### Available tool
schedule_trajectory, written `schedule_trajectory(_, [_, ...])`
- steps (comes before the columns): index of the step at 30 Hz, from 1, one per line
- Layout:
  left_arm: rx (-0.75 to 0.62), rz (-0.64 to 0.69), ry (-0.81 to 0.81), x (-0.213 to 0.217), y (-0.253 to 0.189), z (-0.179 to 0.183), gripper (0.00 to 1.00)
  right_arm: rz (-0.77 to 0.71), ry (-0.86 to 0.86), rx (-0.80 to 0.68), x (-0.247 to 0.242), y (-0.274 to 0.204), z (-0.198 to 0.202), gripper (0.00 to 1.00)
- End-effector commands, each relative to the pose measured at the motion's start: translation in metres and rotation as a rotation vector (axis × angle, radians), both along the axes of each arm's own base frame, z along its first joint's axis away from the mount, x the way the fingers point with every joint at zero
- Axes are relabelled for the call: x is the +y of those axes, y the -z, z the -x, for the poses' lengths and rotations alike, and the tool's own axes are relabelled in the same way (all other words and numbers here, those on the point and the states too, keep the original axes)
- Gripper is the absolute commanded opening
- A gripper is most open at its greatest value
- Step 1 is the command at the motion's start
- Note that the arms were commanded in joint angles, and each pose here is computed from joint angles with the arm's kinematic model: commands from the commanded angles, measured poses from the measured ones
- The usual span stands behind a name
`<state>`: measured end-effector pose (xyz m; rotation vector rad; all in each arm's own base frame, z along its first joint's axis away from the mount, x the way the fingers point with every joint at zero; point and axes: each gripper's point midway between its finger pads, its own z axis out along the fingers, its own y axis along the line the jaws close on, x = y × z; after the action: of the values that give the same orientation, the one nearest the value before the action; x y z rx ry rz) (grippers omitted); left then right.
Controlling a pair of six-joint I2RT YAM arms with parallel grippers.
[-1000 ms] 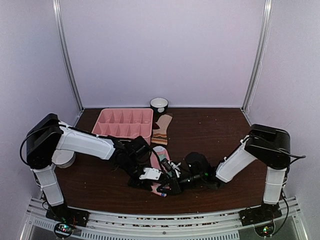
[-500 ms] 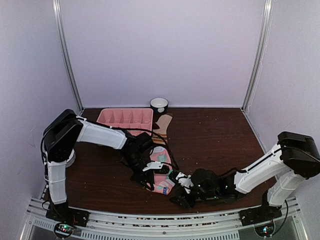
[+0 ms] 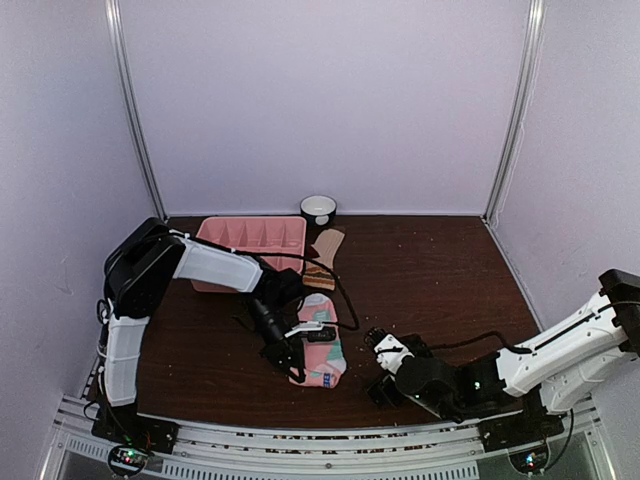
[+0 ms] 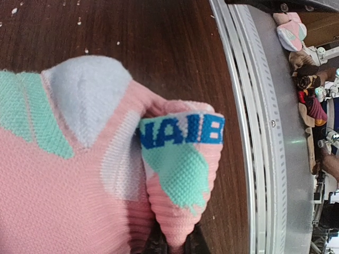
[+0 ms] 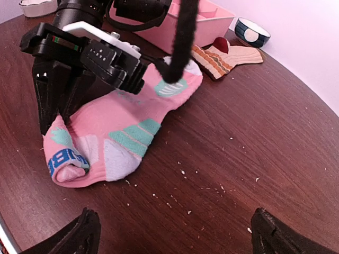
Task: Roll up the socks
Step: Roll the sock at the center of the board.
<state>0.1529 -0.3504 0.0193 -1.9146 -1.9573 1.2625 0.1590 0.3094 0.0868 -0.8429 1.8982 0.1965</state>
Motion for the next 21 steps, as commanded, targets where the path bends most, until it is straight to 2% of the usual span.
schedule_trajectory(1, [0.074, -0.091, -0.021, 0.011, 0.012, 0.006, 0.0, -0.098, -0.039, -0.017, -0.01, 0.002, 0.005, 1.0])
schedule_trajectory(3, [0.097, -0.093, -0.029, 0.011, 0.012, 0.006, 0.0, -0.066, -0.205, -0.028, 0.009, 0.008, 0.023, 1.0])
schedule_trajectory(6, [0.117, -0.112, -0.039, 0.011, 0.015, 0.003, 0.0, -0.012, -0.335, -0.059, 0.029, 0.01, 0.037, 1.0])
schedule_trajectory(11, [0.115, -0.136, -0.043, 0.012, 0.021, 0.001, 0.0, -0.024, -0.565, -0.147, 0.069, -0.005, 0.059, 0.83])
schedule_trajectory(15, [0.1, -0.162, -0.048, 0.013, 0.025, -0.002, 0.0, 0.035, -0.66, -0.142, 0.097, 0.006, 0.06, 0.72])
schedule_trajectory(21, [0.09, -0.2, -0.053, 0.015, 0.031, -0.005, 0.0, 0.083, -0.702, -0.123, 0.118, 0.024, 0.048, 0.65])
